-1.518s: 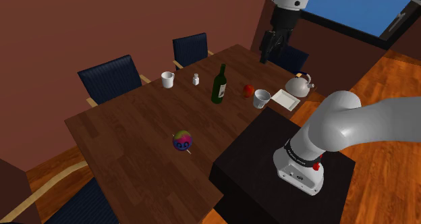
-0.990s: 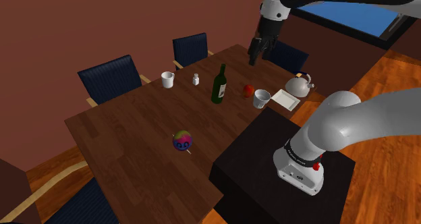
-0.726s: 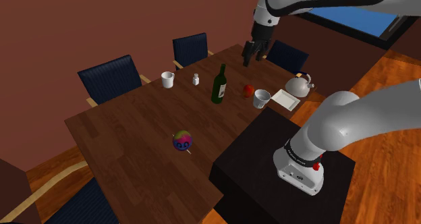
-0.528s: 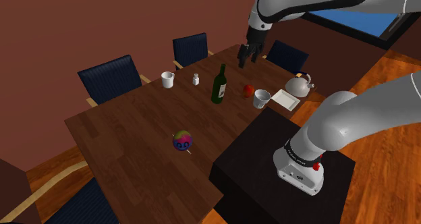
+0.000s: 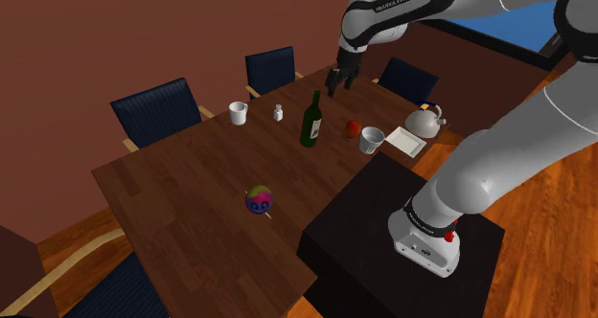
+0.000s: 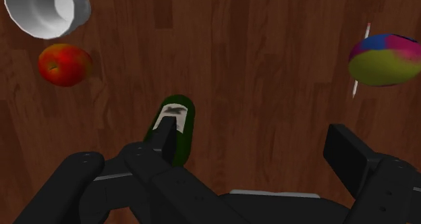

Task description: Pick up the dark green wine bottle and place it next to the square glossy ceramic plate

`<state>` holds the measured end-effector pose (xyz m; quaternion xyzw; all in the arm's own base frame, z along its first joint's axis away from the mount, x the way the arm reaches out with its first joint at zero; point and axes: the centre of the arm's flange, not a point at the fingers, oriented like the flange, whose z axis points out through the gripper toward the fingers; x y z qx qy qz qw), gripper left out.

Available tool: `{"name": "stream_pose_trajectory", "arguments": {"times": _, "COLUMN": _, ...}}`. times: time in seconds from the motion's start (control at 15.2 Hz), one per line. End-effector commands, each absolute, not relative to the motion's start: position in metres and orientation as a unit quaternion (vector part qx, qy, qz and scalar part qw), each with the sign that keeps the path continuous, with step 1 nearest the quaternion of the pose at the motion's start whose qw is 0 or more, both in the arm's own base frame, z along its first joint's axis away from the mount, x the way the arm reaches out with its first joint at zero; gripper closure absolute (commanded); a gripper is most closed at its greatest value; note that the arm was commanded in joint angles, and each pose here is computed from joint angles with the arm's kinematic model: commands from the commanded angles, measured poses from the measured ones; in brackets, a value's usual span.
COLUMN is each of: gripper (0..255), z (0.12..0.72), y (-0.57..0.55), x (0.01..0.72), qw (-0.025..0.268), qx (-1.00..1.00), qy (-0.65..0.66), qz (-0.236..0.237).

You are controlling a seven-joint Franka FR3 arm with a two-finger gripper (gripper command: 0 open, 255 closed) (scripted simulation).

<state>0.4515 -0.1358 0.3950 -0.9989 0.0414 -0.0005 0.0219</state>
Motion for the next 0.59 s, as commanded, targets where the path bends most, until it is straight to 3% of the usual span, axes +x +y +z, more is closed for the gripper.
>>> {"name": "stream_pose_trajectory", "arguments": {"times": 0.0, "gripper": 0, "z": 0.38, "y": -0.147, "x": 0.469, "qw": 0.019, "qx": -0.999, "qy": 0.042, "qz": -0.006}}
{"name": "stream_pose_trajectory", "arguments": {"times": 0.53, "gripper": 0, "z": 0.322, "y": -0.195, "x": 0.535, "qw": 0.008, "qx": -0.999, "qy": 0.044, "qz": -0.023}}
